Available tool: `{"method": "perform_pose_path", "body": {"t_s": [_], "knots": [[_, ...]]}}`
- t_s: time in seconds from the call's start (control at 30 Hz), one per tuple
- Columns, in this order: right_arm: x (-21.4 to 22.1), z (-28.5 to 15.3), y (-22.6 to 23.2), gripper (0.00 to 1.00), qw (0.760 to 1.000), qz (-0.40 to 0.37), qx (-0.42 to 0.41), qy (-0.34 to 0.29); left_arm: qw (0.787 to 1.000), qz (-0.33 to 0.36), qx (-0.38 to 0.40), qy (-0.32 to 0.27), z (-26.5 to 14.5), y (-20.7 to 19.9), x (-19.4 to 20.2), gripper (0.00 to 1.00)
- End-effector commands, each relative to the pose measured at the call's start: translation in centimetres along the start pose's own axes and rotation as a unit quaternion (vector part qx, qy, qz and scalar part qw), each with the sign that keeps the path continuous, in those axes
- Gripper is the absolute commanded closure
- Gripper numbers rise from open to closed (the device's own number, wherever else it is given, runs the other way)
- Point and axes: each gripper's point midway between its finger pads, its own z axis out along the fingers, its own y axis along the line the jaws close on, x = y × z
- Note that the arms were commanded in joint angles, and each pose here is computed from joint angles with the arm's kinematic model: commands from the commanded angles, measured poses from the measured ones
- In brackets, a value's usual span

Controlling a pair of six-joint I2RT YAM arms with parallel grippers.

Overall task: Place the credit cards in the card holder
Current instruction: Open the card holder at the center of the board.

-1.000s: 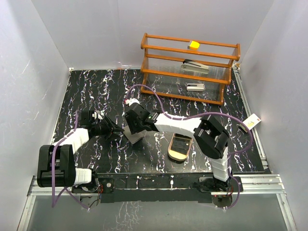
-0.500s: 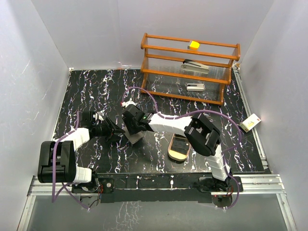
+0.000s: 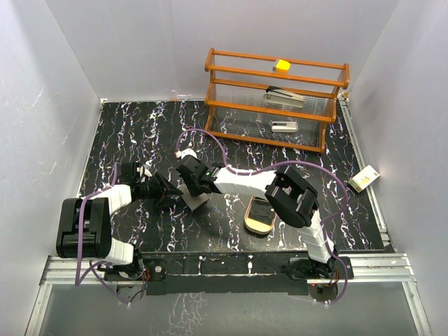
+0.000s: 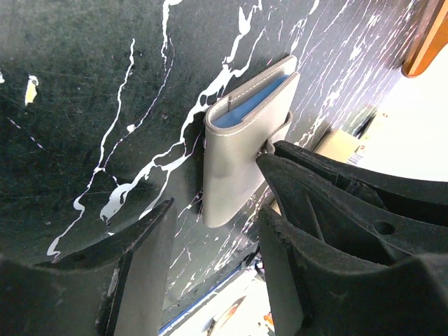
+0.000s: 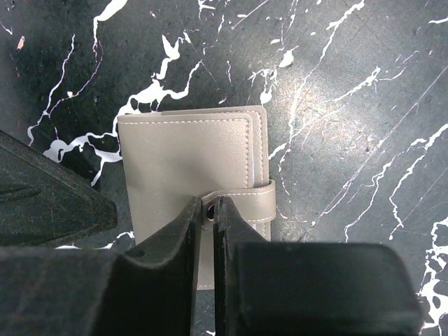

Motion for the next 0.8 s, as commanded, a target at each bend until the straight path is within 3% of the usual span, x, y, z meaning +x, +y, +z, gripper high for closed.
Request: {"method": "perform_pose_path", "body": {"t_s": [0.0, 0.77], "knots": [[0.9, 0.0, -0.1, 1.0, 1.0, -0.002, 0.012, 0.01, 1.0, -0.004, 0.014, 0.014, -0.1, -0.4, 0.4, 0.52], [-0.8, -8.8, 0.0, 1.0, 0.989, 0.113, -0.053, -0.083, 0.997, 0.022, 0.021, 0.076, 1.9, -1.5, 3.0, 0.49]]}}
